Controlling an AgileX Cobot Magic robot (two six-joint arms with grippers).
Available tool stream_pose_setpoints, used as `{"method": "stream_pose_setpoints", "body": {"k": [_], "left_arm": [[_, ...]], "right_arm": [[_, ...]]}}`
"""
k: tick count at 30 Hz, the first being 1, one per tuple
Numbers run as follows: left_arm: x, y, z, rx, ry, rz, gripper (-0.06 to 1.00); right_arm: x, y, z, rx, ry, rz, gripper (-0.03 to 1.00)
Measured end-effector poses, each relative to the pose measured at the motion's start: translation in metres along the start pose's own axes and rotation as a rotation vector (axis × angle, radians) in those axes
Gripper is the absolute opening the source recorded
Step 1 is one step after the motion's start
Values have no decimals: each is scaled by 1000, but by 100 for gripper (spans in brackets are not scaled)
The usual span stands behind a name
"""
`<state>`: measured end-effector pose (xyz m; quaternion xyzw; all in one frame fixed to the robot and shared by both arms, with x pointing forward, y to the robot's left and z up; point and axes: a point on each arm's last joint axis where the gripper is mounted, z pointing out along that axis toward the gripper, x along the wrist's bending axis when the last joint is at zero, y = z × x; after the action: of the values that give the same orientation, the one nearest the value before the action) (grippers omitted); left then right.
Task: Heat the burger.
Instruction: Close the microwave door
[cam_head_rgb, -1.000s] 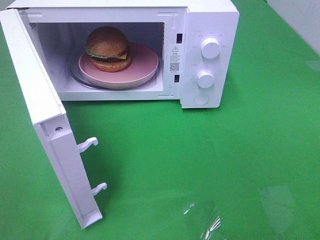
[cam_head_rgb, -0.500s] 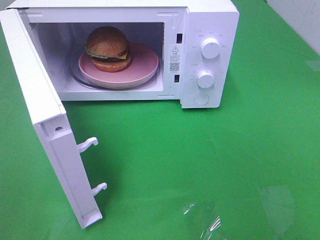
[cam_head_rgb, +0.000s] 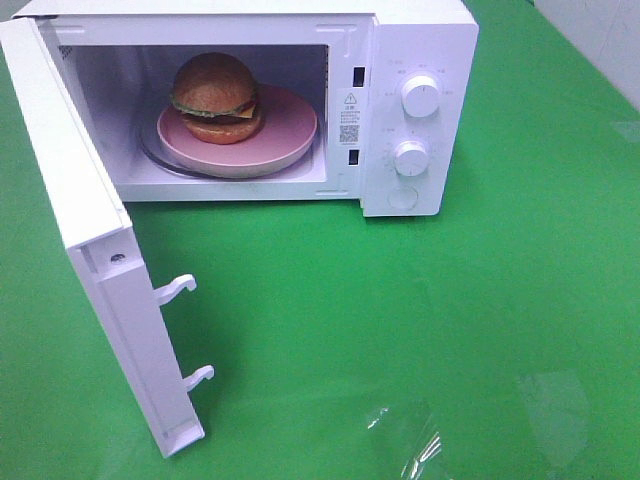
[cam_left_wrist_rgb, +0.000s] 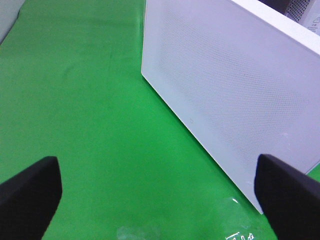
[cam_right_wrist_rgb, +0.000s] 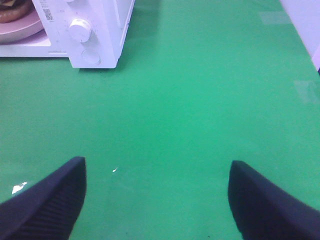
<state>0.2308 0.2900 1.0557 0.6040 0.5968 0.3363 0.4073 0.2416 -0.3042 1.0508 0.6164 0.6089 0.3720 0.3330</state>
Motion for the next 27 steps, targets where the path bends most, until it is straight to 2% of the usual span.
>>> {"method": "stream_pose_setpoints", "body": {"k": [6, 27], "left_arm": [[0, 0, 0, 0, 0, 0, 96], [0, 0, 0, 0, 0, 0, 96]], "right_arm": [[-1, -4, -6, -45, -3, 7, 76], [-1, -4, -6, -44, -3, 7, 76]]}}
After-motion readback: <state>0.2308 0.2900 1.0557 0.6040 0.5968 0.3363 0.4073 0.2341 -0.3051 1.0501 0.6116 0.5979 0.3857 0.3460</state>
